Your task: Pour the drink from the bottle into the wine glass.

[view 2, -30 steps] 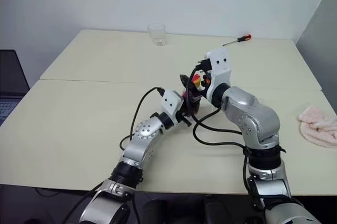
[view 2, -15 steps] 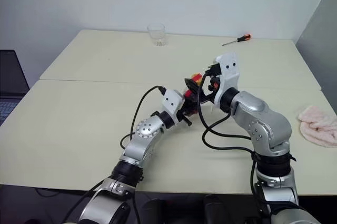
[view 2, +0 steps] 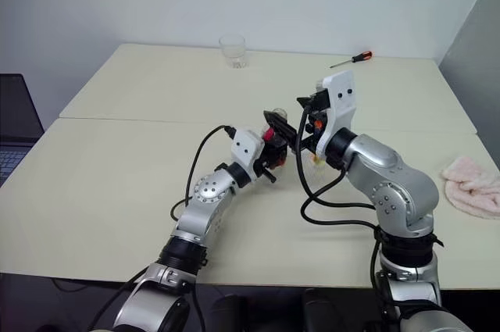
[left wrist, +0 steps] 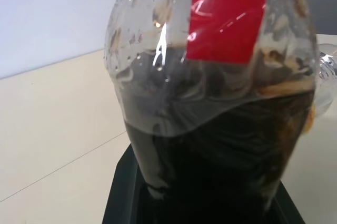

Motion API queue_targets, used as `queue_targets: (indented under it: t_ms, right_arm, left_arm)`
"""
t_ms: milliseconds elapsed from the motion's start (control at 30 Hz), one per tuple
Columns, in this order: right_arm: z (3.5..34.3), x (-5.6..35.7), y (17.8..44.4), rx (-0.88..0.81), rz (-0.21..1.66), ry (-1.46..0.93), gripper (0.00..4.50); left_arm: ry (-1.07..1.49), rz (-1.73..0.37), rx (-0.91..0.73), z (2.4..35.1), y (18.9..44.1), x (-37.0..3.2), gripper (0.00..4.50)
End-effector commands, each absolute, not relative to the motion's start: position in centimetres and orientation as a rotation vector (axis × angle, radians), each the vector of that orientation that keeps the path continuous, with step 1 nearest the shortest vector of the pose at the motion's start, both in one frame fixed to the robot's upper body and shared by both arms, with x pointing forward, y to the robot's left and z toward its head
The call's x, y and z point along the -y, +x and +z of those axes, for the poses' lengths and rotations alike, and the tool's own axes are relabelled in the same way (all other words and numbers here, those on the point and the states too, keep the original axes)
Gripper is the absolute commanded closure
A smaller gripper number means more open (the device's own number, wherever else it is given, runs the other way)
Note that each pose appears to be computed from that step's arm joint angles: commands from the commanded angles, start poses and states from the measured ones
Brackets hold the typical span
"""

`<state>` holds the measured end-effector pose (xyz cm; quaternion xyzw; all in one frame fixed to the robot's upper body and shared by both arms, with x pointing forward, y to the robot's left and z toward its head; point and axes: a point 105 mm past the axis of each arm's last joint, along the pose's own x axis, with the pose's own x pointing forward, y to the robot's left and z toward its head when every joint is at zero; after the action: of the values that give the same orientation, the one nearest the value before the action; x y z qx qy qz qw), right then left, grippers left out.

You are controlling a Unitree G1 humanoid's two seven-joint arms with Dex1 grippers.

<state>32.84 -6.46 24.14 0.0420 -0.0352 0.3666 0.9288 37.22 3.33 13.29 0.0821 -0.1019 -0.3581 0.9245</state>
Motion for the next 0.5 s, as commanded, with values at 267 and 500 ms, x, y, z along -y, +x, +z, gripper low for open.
queue_targets:
  t_ms: [267, 500]
  right_arm:
    - [25.5, 9.1, 33.6, 0.122, 0.657, 0.053, 0.0]
    - [24.4, 15.5, 34.6, 0.086, 0.472, 0.092, 0.0]
  left_arm:
    - [0.076, -0.588, 0.237, 15.1, 39.2, -6.9, 3.73]
    - [0.005, -0.35, 0.214, 15.3, 42.2, -13.5, 3.73]
